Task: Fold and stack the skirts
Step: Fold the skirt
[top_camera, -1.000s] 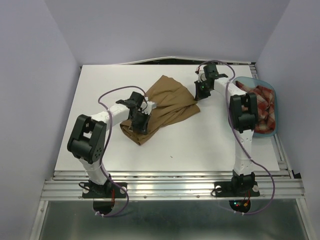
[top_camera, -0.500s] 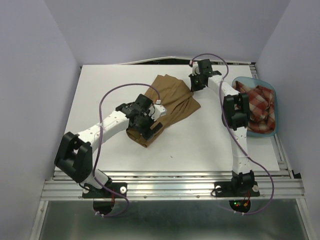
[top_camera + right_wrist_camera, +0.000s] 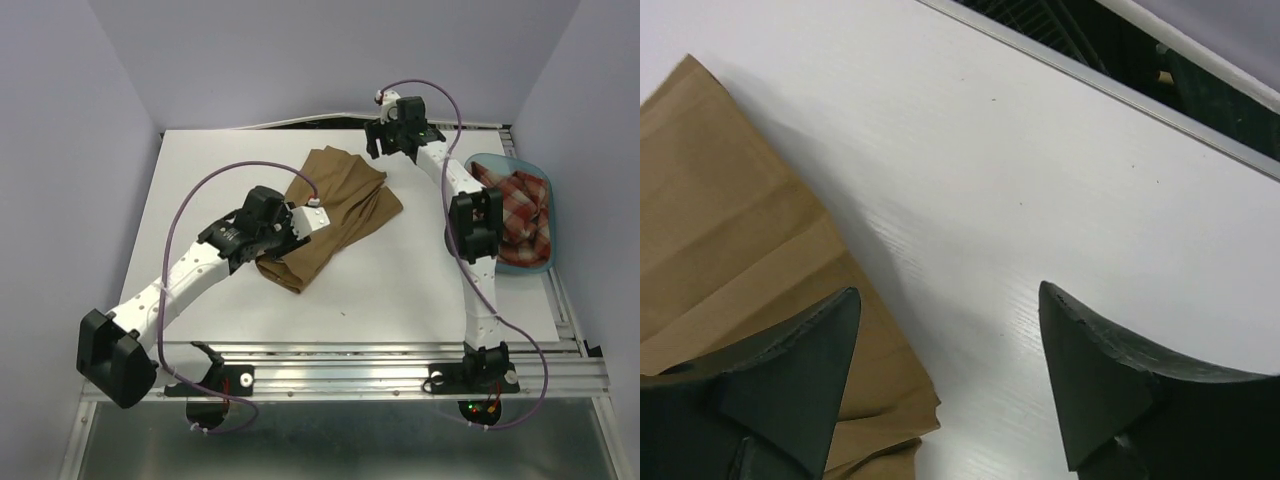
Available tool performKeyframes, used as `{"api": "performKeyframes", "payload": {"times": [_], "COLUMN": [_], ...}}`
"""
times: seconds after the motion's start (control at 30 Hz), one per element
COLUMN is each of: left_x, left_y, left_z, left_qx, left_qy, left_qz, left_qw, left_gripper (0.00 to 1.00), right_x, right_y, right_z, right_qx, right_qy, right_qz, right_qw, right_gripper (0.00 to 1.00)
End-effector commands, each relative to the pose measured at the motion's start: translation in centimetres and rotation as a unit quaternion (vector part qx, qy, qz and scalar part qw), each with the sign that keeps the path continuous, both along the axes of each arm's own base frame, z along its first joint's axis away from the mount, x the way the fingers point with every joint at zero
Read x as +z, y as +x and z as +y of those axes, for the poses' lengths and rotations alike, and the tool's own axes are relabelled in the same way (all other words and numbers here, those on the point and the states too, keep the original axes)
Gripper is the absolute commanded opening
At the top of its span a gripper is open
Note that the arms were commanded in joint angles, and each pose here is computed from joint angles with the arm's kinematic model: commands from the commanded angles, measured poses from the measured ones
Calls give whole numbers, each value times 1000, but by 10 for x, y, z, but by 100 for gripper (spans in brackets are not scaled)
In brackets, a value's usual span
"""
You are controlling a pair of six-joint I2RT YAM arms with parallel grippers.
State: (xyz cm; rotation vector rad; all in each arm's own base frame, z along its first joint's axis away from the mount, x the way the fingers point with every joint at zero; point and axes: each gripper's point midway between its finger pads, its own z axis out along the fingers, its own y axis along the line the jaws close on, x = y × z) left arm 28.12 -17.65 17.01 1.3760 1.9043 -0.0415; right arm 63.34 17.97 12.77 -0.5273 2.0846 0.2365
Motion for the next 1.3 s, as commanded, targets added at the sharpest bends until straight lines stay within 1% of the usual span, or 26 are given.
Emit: {"api": "performKeyframes", "payload": {"times": [0.0, 0.03, 0.07, 0.1, 0.13, 0.17, 0.2, 0.23, 0.3, 0.33, 0.4, 0.43, 0.53, 0.6, 0.73, 0.77, 0.8, 0.83, 0.87, 0.9, 0.93, 0.97, 1.07, 1.1, 1.2, 1.27], "left_x": [14, 3, -5, -19, -25, -38, -48, -67, -94, -102, -120, -129, -148, -156, -158, -155, -146, -138, -123, -108, -95, -71, -39, -24, -16, -21], "left_y": [17, 22, 24, 26, 28, 29, 28, 26, 14, 9, -2, -5, -20, -28, -33, -32, -28, -24, -16, -11, -4, 9, 17, 21, 19, 18], "left_z": [-22, -22, -21, -21, -21, -15, -12, -10, -4, -1, 6, 9, 14, 17, 19, 18, 14, 11, 3, -2, -7, -18, -35, -42, -54, -61], "left_qx": [-15, -3, -1, 1, 2, 9, 7, 3, -18, -24, -29, -25, -29, -30, -25, -24, -24, -22, -23, -22, -16, -4, -3, 1, -6, -6], "left_qy": [-32, -27, -22, -12, -10, 0, 13, 31, 60, 70, 88, 97, 105, 108, 103, 97, 86, 78, 64, 48, 36, 7, -36, -56, -74, -76], "left_qz": [-10, 4, 15, 33, 39, 54, 67, 91, 129, 138, 162, 173, 204, 219, 223, 217, 204, 195, 183, 167, 157, 139, 131, 125, 133, 140], "left_qw": [999, 1000, 1000, 999, 999, 999, 998, 995, 990, 988, 983, 980, 973, 969, 969, 971, 975, 978, 981, 984, 987, 990, 991, 991, 988, 987], "left_gripper": [52, 48, 44, 39, 38, 36, 29, 26, 19, 17, 9, 3, 1, 0, 1, 3, 9, 11, 13, 21, 23, 32, 39, 44, 46, 47], "right_x": [96, 83, 101, 98, 93, 70, 59, 44, 0, -14, -36, -56, -91, -102, -97, -93, -87, -84, -78, -71, -68, -59, -37, -33, -26, -30], "right_y": [-21, -33, -47, -59, -72, -91, -101, -115, -141, -148, -156, -163, -160, -157, -148, -146, -143, -141, -136, -133, -130, -127, -122, -120, -124, -124], "right_z": [20, 22, 26, 34, 43, 45, 48, 56, 57, 56, 54, 51, 42, 37, 27, 27, 26, 26, 25, 24, 19, 19, 14, 10, 15, 14], "right_qx": [17, 22, 23, 42, 51, 47, 50, 62, 53, 49, 41, 33, 4, -7, -23, -23, -24, -25, -29, -34, -41, -47, -73, -81, -85, -88], "right_qy": [67, 76, 105, 125, 140, 154, 162, 170, 176, 174, 173, 167, 145, 125, 117, 118, 116, 115, 115, 113, 116, 121, 144, 152, 171, 183], "right_qz": [-66, -41, -36, -14, 11, 67, 97, 132, 217, 238, 261, 279, 292, 295, 279, 274, 266, 261, 251, 243, 239, 231, 220, 219, 228, 239], "right_qw": [995, 996, 994, 991, 989, 985, 981, 975, 959, 954, 949, 945, 945, 947, 953, 954, 957, 958, 961, 963, 963, 964, 962, 960, 955, 950], "right_gripper": [75, 74, 72, 68, 66, 65, 61, 57, 52, 51, 49, 46, 44, 45, 45, 45, 45, 45, 45, 46, 47, 47, 48, 49, 55, 58]}}
